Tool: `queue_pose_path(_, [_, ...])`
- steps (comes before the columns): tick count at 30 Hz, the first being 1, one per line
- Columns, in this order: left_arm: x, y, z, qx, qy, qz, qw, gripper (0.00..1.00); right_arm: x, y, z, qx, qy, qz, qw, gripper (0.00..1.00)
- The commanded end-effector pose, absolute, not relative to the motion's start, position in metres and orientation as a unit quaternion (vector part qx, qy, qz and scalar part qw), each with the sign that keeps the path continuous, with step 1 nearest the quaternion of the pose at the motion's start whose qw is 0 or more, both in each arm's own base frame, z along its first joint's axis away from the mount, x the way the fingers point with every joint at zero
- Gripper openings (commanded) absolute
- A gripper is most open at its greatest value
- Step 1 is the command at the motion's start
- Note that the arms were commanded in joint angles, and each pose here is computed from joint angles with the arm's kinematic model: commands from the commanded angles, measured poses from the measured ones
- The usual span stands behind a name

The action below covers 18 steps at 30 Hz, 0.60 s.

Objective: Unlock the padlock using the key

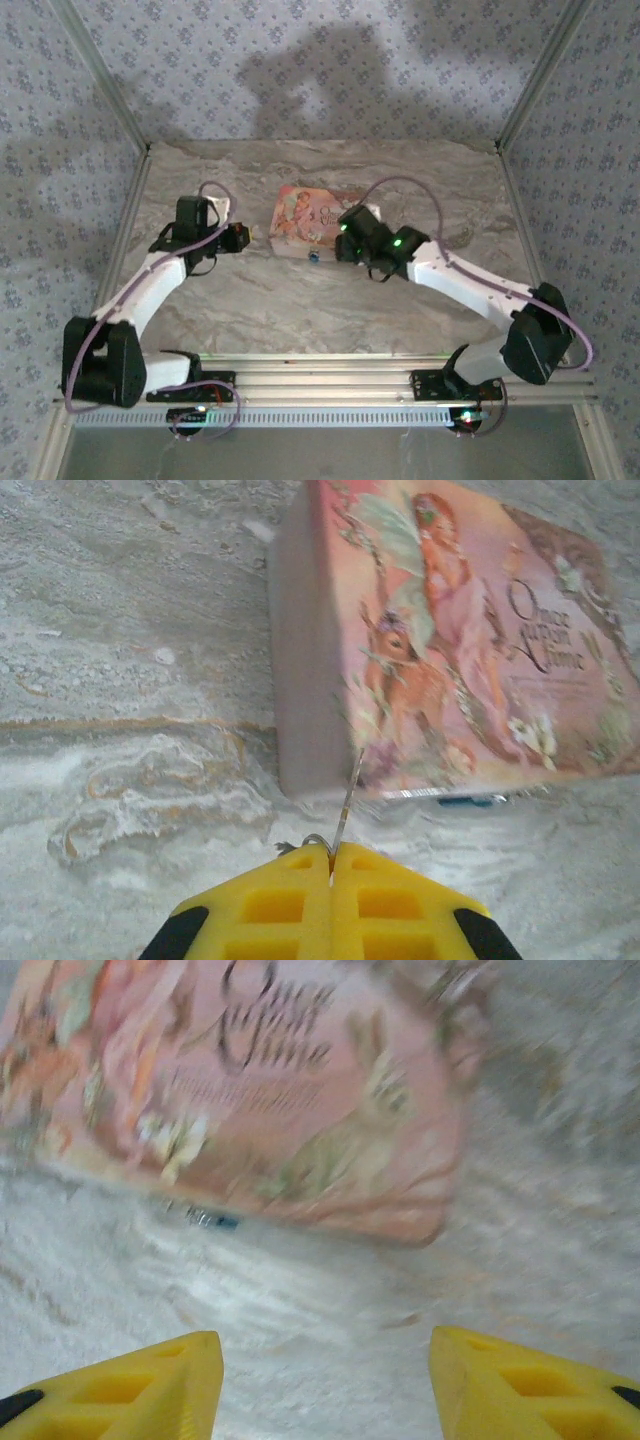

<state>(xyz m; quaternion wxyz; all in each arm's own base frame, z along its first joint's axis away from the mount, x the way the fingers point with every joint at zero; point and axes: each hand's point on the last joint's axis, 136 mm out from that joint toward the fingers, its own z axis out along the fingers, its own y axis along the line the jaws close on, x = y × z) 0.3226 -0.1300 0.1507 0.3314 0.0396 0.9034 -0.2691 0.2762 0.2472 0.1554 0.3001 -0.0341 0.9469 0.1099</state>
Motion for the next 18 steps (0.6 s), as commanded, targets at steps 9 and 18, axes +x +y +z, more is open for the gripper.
queue_pose_path(9, [0.257,-0.167,0.152,0.067,0.888,-0.345,0.296,0.00,0.291,0.340,0.105,0.000,0.944,0.100,0.315,0.57])
queue_pose_path(18, [0.232,-0.184,0.139,0.050,0.871,-0.395,0.287,0.00,0.318,0.325,0.084,0.036,0.944,0.083,0.318,0.53])
